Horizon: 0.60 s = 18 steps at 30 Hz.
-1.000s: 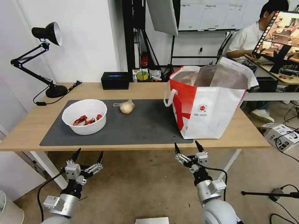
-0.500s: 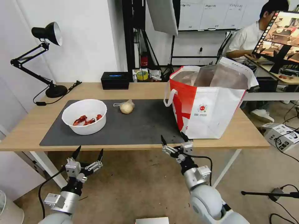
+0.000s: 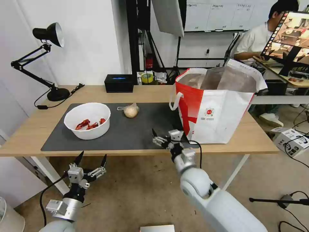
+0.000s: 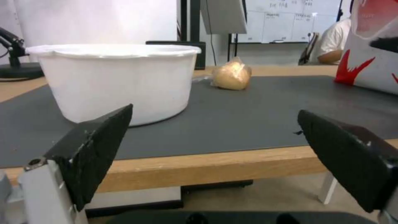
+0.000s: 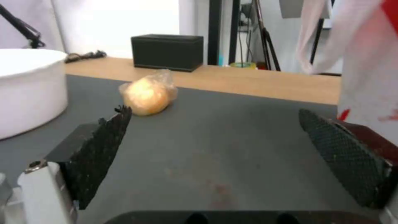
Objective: Pick up the trash from the table and place it into the takeout bag.
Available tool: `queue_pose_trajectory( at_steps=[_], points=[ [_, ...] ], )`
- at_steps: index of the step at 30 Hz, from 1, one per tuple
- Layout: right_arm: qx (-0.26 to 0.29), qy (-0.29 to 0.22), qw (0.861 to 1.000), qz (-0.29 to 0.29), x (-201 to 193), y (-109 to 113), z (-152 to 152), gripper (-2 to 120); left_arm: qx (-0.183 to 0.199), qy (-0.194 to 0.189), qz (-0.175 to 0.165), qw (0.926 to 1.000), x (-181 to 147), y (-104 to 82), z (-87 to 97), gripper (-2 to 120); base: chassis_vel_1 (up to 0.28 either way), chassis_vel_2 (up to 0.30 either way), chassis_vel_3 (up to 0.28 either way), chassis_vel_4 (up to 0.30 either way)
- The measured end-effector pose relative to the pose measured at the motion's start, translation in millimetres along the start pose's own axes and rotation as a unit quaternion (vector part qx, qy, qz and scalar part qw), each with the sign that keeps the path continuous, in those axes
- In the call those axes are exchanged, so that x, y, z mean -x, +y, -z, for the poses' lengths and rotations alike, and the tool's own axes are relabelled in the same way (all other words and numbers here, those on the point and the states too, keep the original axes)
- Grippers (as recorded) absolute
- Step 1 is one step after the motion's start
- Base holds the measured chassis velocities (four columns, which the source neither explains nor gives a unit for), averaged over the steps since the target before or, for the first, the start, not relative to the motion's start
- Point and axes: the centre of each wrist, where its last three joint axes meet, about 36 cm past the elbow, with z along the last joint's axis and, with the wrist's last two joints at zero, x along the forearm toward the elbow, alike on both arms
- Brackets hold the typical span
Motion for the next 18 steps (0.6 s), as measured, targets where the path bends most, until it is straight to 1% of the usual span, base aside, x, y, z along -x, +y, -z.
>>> queue_pose_trajectory(
  at_steps=[1, 4, 5, 8, 9, 11, 12, 15, 18],
  points=[
    [0.0, 0.0, 1.0, 0.0, 0, 0, 0, 100, 0.0, 0.0, 0.0, 1.0, 0, 0.0, 0.0, 100, 0.0, 0.0, 0.0, 0.0],
    [0.0, 0.012, 1.0, -0.006, 23, -1, 10, 100, 0.001, 0.002, -0.001, 1.0, 0, 1.1, -0.9, 100, 0.0, 0.0, 0.0, 0.0],
    [0.0, 0.012, 1.0, -0.006, 23, -1, 10, 100, 0.001, 0.002, -0.001, 1.0, 0, 1.1, -0.9, 100, 0.0, 0.0, 0.0, 0.0],
    [0.002, 0.023, 1.0, -0.014, 49, -2, 19, 100, 0.002, 0.002, -0.002, 1.0, 1, 2.3, -1.0, 100, 0.0, 0.0, 0.0, 0.0],
    [0.002, 0.023, 1.0, -0.014, 49, -2, 19, 100, 0.002, 0.002, -0.002, 1.0, 1, 2.3, -1.0, 100, 0.0, 0.0, 0.0, 0.0],
    [0.005, 0.028, 0.999, -0.02, 70, 0, 28, 100, 0.0, 0.002, -0.002, 1.0, 1, 3.4, -1.0, 100, 0.0, 0.0, 0.0, 0.0],
    [0.005, 0.028, 0.999, -0.02, 70, 0, 28, 100, 0.0, 0.002, -0.002, 1.0, 1, 3.4, -1.0, 100, 0.0, 0.0, 0.0, 0.0],
    [0.007, 0.033, 0.999, -0.024, 96, 3, 42, 100, -0.001, 0.003, -0.001, 1.0, 1, 5.5, -1.0, 100, 0.0, 0.0, 0.0, 0.0],
    [0.007, 0.035, 0.999, -0.025, 110, 5, 50, 100, -0.001, 0.004, 0.0, 1.0, 1, 5.9, -1.3, 100, 0.0, 0.0, 0.0, 0.0]
  ],
)
